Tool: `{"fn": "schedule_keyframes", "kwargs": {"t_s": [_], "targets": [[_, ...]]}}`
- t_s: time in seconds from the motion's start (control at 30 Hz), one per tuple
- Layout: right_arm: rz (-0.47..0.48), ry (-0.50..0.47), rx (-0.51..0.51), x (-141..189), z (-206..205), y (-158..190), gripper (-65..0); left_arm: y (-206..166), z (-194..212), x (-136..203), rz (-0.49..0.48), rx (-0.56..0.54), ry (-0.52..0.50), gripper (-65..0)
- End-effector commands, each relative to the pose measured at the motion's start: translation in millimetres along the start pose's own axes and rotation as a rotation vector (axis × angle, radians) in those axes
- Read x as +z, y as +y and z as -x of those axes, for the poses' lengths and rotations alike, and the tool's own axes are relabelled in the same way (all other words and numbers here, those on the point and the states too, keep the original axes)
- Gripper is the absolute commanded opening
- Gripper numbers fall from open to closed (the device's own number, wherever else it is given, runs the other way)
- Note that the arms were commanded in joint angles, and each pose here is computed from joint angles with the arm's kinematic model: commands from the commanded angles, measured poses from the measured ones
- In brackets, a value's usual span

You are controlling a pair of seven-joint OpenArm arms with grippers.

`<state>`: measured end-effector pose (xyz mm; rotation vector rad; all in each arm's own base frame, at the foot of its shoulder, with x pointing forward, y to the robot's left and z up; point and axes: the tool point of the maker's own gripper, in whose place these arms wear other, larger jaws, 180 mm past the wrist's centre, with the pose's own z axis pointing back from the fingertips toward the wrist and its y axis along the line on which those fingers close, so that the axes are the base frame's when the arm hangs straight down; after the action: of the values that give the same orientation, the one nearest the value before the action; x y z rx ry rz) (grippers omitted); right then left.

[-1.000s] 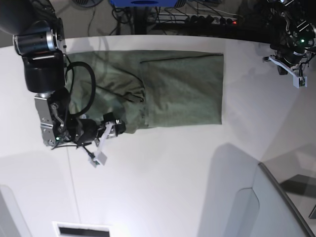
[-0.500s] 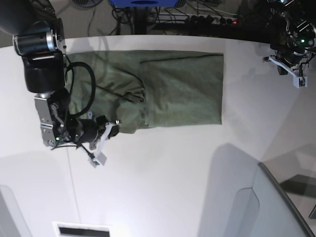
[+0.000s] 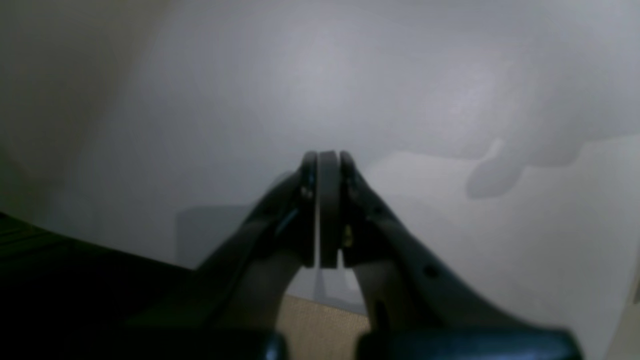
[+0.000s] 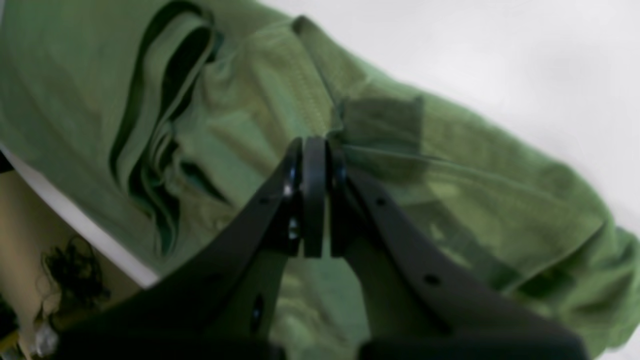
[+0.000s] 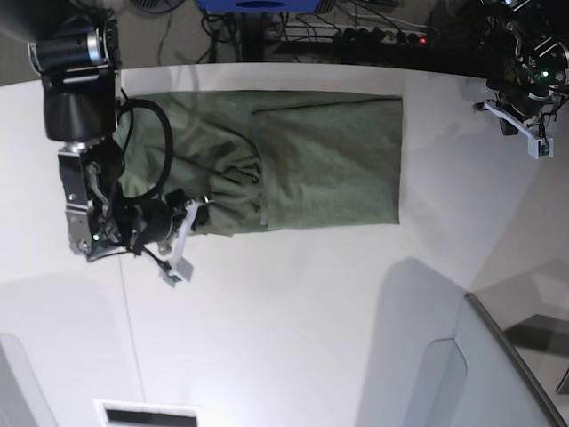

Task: Layout the t-shirt on the table in an organized manner, then fold the t-shirt properly
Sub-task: 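Grasp the shirt end with the right gripper and fold it over the bundle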

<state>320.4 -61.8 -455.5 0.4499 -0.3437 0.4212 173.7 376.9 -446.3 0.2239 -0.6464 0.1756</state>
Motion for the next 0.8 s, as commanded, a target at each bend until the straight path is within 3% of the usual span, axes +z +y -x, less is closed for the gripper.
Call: {"fn": "schedule_keyframes", "kwargs": {"t_s": [0.0,0.33,0.77], "targets": [[0.009,-0.045,0.004,11,-12,-4,-64.2,9,-14,3,-0.017,-0.012,-0.04,-65.0],[0.049,0.037,0.04,31,28,8,-64.2,7,-18,-4,-0.009,0.008,-0.042,-65.0],[0.069,0.066,0.067,44,62,23,-64.2,6,-20,-7,-0.006,0.015,-0.046,-65.0]]}}
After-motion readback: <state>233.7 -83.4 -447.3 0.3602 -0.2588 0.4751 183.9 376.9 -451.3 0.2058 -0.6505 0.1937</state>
